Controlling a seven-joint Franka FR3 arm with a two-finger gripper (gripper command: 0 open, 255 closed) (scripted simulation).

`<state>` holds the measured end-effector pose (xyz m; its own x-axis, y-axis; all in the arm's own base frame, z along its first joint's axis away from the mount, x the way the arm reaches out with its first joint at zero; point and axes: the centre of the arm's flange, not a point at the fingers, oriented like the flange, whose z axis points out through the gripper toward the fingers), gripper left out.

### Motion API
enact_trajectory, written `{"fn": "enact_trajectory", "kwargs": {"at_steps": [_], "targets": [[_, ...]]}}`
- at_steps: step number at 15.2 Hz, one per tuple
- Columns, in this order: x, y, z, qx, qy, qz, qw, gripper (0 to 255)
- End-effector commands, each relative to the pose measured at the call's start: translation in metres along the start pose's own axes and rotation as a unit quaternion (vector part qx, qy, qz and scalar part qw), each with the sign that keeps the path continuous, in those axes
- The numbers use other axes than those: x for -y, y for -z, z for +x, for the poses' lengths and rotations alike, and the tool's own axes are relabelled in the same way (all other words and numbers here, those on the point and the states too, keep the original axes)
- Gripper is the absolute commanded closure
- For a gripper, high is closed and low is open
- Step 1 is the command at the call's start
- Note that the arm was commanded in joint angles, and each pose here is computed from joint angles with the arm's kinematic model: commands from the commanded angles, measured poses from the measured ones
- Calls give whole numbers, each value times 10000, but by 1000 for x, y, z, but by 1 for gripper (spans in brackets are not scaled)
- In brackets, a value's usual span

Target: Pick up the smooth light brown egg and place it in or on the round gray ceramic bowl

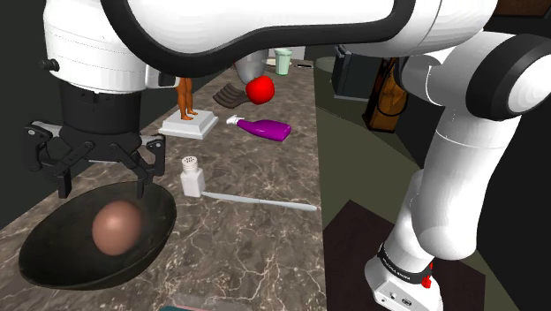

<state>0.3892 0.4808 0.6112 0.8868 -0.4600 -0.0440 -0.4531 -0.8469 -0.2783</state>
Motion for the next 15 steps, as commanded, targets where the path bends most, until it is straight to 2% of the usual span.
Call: {"fn": "enact_trajectory", "kwargs": {"at_steps": [1, 4, 8, 15], "targets": [[0, 0, 0, 0, 0, 1, 10000, 0], [0, 0, 0, 0, 0, 1, 10000, 0], [0, 50, 0, 0, 0, 1, 10000, 0], [0, 50, 0, 0, 0, 1, 10000, 0]]}}
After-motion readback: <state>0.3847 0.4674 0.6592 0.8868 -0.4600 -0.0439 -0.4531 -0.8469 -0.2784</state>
